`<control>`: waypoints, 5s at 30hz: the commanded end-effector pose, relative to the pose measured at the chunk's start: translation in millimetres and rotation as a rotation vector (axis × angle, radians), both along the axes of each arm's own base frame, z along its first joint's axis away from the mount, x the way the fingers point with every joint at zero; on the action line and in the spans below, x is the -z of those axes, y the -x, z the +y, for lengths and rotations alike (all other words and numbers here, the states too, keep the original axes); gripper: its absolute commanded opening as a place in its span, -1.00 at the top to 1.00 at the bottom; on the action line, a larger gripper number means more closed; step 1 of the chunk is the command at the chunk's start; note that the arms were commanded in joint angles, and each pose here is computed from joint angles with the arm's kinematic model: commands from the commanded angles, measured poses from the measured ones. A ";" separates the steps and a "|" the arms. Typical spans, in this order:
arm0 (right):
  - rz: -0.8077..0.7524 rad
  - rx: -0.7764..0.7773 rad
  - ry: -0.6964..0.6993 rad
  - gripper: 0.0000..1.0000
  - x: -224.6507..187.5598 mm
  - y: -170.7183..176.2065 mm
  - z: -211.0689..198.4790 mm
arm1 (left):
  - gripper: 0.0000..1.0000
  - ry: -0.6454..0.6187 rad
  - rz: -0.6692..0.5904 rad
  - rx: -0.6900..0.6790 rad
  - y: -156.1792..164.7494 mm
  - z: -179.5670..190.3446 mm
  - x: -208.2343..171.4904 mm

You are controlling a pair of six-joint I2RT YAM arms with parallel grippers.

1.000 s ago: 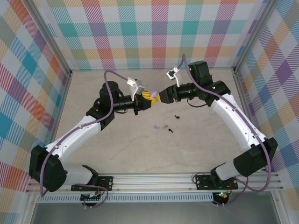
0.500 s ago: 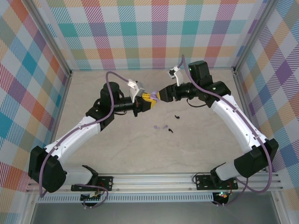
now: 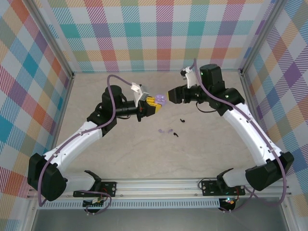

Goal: Insert the wireless bluetooth earbuds into the charging case

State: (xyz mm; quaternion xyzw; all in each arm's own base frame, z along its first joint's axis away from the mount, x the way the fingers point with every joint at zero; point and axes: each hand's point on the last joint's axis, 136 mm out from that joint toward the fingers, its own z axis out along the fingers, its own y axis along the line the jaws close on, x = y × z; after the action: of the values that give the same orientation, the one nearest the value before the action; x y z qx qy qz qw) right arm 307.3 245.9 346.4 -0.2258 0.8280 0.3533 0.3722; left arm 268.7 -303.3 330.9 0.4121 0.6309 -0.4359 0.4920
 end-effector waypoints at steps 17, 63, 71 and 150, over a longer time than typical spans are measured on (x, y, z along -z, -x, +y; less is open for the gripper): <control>0.437 0.162 0.286 -0.11 172.7 18.0 -46.4 | 0.78 0.114 0.021 0.007 34.4 14.2 -19.5; 0.887 0.254 0.511 0.39 307.2 19.6 9.4 | 0.74 0.131 0.008 -0.055 51.6 34.9 -14.5; 0.873 0.276 0.559 0.39 312.2 12.1 5.6 | 0.74 0.130 0.010 -0.059 50.4 34.8 -13.6; 0.725 0.202 0.827 0.31 326.9 -13.7 -4.4 | 0.72 0.131 0.023 -0.064 46.8 33.1 -12.4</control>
State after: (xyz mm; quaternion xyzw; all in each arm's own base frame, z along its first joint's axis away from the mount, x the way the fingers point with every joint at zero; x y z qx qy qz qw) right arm 322.6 244.3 21.0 -0.1126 0.9930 0.0344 -0.0137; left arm 228.5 -267.4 336.2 0.3427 0.6356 -0.4615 0.5153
